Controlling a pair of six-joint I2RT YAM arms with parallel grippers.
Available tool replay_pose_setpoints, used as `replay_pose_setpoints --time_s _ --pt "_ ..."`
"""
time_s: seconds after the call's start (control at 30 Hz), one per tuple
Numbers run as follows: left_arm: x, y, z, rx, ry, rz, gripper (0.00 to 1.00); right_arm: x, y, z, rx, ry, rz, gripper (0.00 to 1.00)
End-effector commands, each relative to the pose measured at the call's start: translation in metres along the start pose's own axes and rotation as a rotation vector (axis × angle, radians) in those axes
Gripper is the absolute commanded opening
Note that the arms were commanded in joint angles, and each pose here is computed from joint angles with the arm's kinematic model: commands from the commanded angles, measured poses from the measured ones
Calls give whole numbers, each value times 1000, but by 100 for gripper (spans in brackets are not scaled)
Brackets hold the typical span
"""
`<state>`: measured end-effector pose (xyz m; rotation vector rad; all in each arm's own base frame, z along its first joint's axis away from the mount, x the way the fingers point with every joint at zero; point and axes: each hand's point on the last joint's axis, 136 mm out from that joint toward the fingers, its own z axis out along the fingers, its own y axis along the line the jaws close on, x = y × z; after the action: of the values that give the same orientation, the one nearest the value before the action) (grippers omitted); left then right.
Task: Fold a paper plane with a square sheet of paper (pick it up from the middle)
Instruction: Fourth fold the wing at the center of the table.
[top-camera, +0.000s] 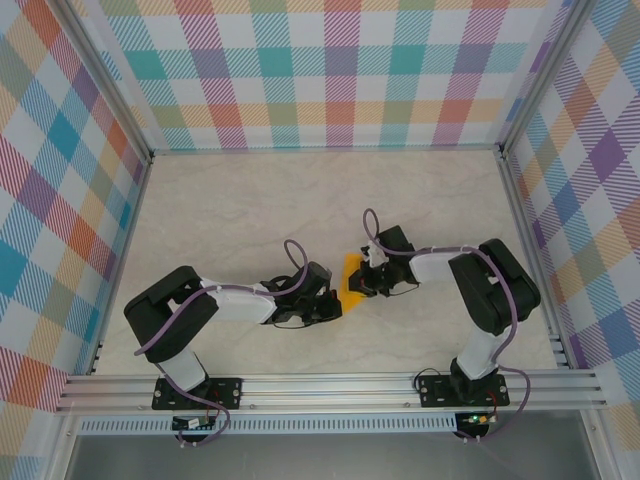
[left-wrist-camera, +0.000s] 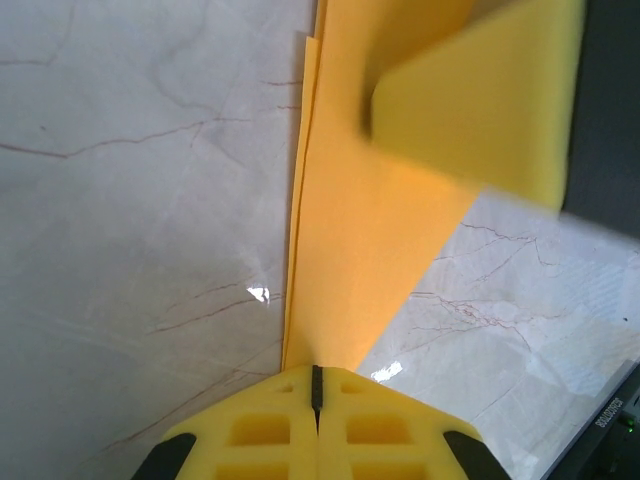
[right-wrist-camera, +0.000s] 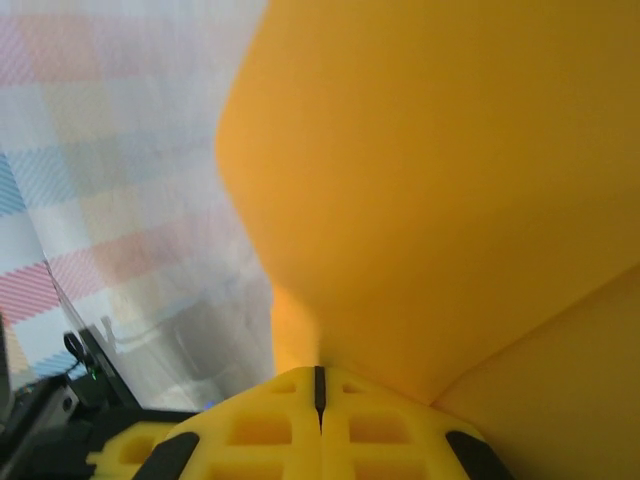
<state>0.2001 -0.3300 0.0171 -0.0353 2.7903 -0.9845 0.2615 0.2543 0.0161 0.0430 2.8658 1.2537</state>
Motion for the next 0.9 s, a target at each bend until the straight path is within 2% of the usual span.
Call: replay_pose_setpoints --time_s 0.0,0.43,0.87 --pt "37 67 3 -236 123 -68 0 -37 -14 -11 38 -97 -4 2" --pt "41 68 6 -233 142 -70 0 -91 -37 -30 33 -186 73 2" --pt "41 67 7 -234 150 -65 0 -120 -17 -49 -8 -218 21 3"
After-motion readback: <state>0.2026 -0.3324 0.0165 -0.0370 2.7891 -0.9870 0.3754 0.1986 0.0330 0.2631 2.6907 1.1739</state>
